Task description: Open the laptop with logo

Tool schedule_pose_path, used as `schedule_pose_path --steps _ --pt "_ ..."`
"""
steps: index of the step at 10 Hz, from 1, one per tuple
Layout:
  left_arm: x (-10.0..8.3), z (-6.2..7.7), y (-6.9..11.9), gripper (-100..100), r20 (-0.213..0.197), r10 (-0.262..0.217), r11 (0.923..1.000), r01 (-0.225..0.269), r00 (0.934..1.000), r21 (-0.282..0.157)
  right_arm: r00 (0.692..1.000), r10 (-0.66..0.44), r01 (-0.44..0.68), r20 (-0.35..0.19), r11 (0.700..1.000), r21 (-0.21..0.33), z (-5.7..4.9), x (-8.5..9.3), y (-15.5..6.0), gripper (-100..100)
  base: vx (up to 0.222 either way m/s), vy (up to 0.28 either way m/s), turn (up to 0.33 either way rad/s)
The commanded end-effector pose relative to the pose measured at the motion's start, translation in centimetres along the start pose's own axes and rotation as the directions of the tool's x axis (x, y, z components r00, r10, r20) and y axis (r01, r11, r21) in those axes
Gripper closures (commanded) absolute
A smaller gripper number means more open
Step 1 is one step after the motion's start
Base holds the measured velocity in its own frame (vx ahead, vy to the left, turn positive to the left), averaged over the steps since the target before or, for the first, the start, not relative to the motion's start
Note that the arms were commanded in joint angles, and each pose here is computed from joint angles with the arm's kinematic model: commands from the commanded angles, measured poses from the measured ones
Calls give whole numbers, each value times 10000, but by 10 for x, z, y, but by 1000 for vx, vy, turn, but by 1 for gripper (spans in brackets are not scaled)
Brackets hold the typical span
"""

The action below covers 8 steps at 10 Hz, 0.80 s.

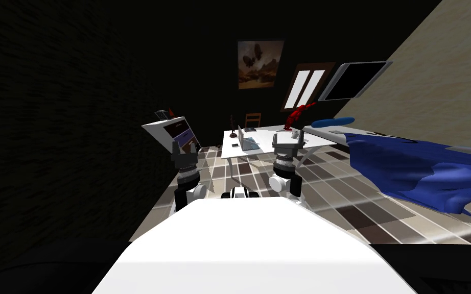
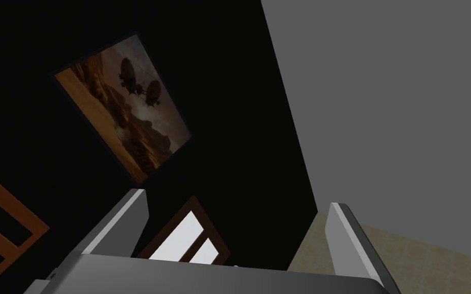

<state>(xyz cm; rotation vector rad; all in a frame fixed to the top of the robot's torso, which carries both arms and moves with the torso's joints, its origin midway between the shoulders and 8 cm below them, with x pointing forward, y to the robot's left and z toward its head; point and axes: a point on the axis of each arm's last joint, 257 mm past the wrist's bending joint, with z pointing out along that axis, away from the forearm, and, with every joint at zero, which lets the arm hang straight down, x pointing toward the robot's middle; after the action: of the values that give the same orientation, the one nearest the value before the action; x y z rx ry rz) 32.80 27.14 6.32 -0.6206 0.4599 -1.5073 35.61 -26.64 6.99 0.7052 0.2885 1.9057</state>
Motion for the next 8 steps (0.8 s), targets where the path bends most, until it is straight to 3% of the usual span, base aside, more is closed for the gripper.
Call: schedule_pose_path --steps 1,6,8 --pt "0 0 0 0 0 0 10000 0 10000 0 9942 1057 -1053 215 9942 -221 6 -1 -4 -100 13 7 76" --pt "0 0 0 0 0 0 10000 0 10000 0 9711 2268 -2241 740 9736 -430 10 -13 -9 -100 9 3 30" --pt "0 0 0 0 0 0 10000 0 10000 0 9473 3057 -3010 958 9517 -603 14 -16 -14 -100 12 5 56"
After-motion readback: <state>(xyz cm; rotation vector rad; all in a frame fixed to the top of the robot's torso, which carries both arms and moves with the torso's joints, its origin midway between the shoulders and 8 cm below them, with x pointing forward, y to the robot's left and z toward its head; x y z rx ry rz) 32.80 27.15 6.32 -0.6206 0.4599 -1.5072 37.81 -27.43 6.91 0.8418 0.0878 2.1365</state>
